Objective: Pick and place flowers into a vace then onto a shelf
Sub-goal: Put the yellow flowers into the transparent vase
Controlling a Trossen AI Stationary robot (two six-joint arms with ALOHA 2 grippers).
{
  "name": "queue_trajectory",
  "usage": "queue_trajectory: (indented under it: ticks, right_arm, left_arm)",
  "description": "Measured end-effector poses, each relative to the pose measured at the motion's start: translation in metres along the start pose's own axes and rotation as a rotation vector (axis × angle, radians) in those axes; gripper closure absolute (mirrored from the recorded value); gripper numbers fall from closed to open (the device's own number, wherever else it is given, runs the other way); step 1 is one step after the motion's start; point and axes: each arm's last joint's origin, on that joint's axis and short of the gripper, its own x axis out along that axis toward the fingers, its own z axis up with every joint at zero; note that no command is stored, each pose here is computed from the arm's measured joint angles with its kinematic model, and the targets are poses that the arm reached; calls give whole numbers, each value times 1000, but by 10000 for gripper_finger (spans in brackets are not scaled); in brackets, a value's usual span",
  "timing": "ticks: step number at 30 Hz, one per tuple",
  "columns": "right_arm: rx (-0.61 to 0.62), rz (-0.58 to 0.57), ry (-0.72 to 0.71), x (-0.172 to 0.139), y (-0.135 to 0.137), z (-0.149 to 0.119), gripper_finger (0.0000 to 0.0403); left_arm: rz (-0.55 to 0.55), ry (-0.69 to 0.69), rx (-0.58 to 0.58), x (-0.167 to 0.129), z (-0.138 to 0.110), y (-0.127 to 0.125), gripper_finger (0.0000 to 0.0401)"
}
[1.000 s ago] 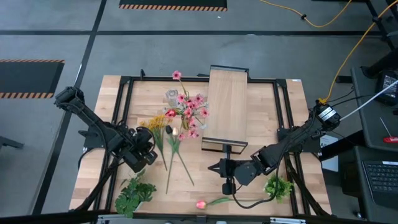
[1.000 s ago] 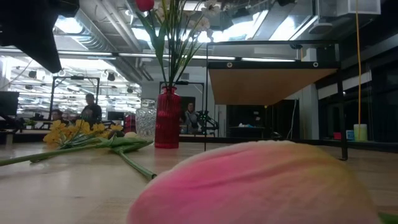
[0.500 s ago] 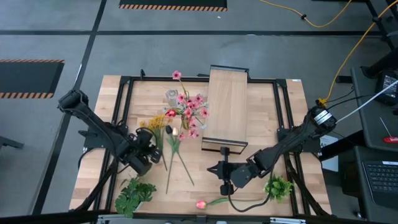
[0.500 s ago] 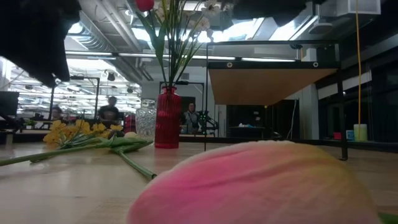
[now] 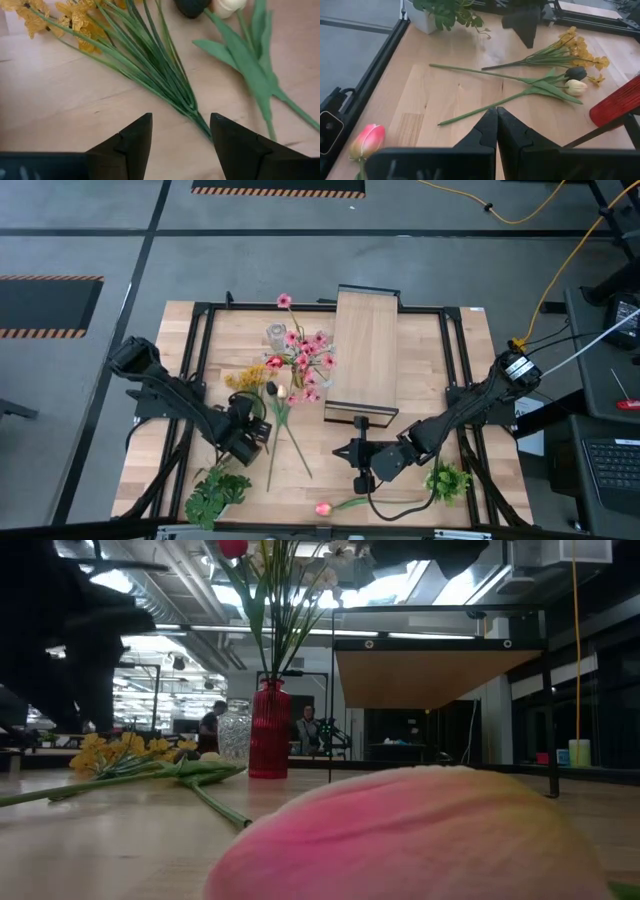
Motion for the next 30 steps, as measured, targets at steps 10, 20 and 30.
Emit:
queue_trajectory:
  ticks: [10,20,30]
  right_arm:
    - [-13,19,-1,-4,7,-2,393]
    - [-25,30,1,-7,11,-3,393]
    - [-27,29,1,-7,11,-3,393]
  left_arm:
    - [8,16,-21,16,5,-8,208]
    - [-23,11,-103,48,-3,11,208]
    - [-26,-29,-55,54,-4,18,285]
